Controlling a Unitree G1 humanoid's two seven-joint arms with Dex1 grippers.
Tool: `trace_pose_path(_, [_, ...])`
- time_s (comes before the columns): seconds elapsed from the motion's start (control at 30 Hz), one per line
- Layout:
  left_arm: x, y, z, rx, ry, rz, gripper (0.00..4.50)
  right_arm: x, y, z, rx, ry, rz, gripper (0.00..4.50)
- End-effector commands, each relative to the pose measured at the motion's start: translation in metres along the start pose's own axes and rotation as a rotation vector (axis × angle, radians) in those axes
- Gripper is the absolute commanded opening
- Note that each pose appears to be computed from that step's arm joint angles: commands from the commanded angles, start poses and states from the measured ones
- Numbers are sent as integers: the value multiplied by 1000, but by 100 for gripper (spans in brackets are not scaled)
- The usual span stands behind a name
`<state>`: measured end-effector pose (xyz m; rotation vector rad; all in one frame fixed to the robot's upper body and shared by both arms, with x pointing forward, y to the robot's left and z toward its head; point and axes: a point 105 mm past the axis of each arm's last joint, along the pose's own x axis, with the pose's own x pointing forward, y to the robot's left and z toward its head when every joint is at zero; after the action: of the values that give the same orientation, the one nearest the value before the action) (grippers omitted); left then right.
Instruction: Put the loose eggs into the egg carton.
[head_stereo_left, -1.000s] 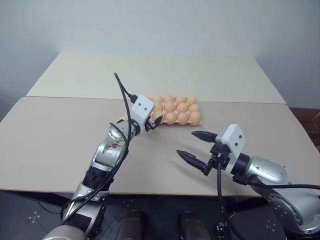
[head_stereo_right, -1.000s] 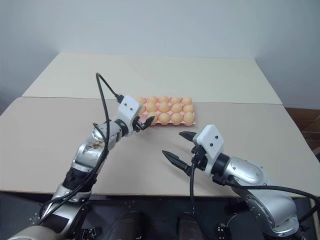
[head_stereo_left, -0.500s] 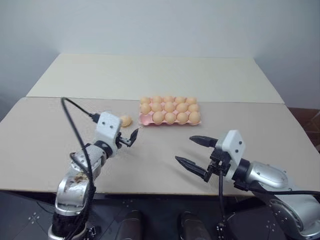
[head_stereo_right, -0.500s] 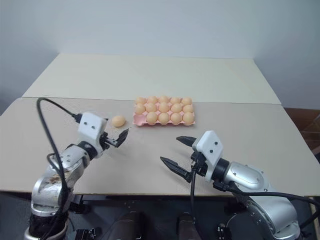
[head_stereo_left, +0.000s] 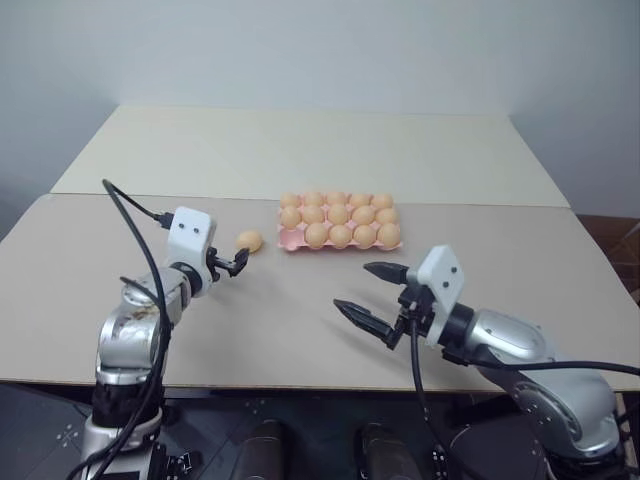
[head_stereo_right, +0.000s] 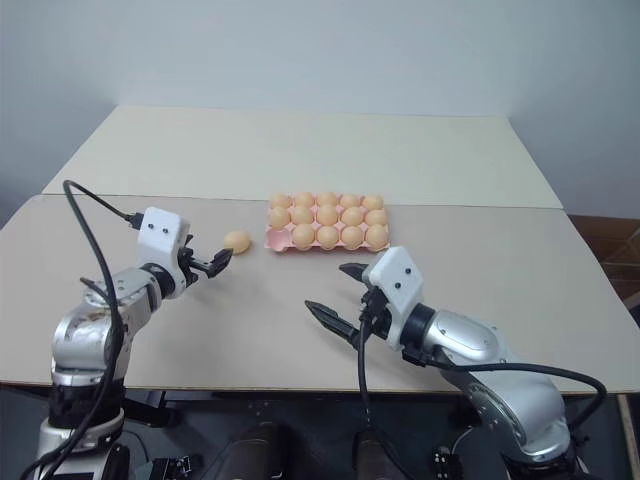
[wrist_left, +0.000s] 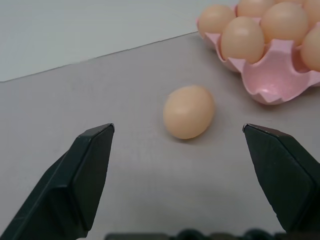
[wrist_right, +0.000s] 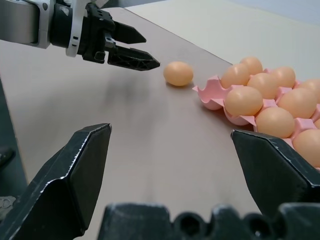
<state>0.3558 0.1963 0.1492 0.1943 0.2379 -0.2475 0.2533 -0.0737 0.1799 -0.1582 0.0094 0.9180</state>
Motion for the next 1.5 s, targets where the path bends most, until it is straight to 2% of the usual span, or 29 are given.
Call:
trace_pose_path(0.03, [12, 3, 16, 32, -39, -28, 447, 4, 4, 13, -32, -23, 0, 450])
trace_pose_path(0.23, [35, 5, 22, 46, -11, -79, 447, 9, 9, 17, -53, -23, 14, 450])
trace_pose_path(0.6, [57, -3, 5, 59, 65, -160, 447, 11, 15, 21, -100, -33, 47, 450])
trace_pose_path(0.63, [58, -2, 4, 56, 65, -159, 408, 11, 14, 21, -102, -32, 47, 450])
trace_pose_path(0.7, [58, -2, 4, 54, 64, -158, 367, 11, 13, 21, -104, -31, 47, 450])
trace_pose_path(0.87, [57, -2, 8, 46, 44, -156, 196, 9, 10, 20, -113, -28, 43, 450])
trace_pose_path(0.93, [55, -2, 15, 43, 14, -150, 164, 8, 9, 21, -119, -28, 41, 450])
trace_pose_path(1.07, [46, -10, 40, 69, -83, -151, 149, 0, 5, 21, -137, -6, 55, 450])
trace_pose_path(1.2, [35, -34, 55, 127, -138, -213, 149, -16, 6, 16, -155, 64, 150, 450])
trace_pose_path(1.3, [33, -53, 57, 136, -149, -258, 149, -23, 4, 12, -172, 103, 181, 450])
trace_pose_path(1.5, [43, -73, 45, 177, -119, -290, 149, -22, 2, 14, -183, 103, 181, 450])
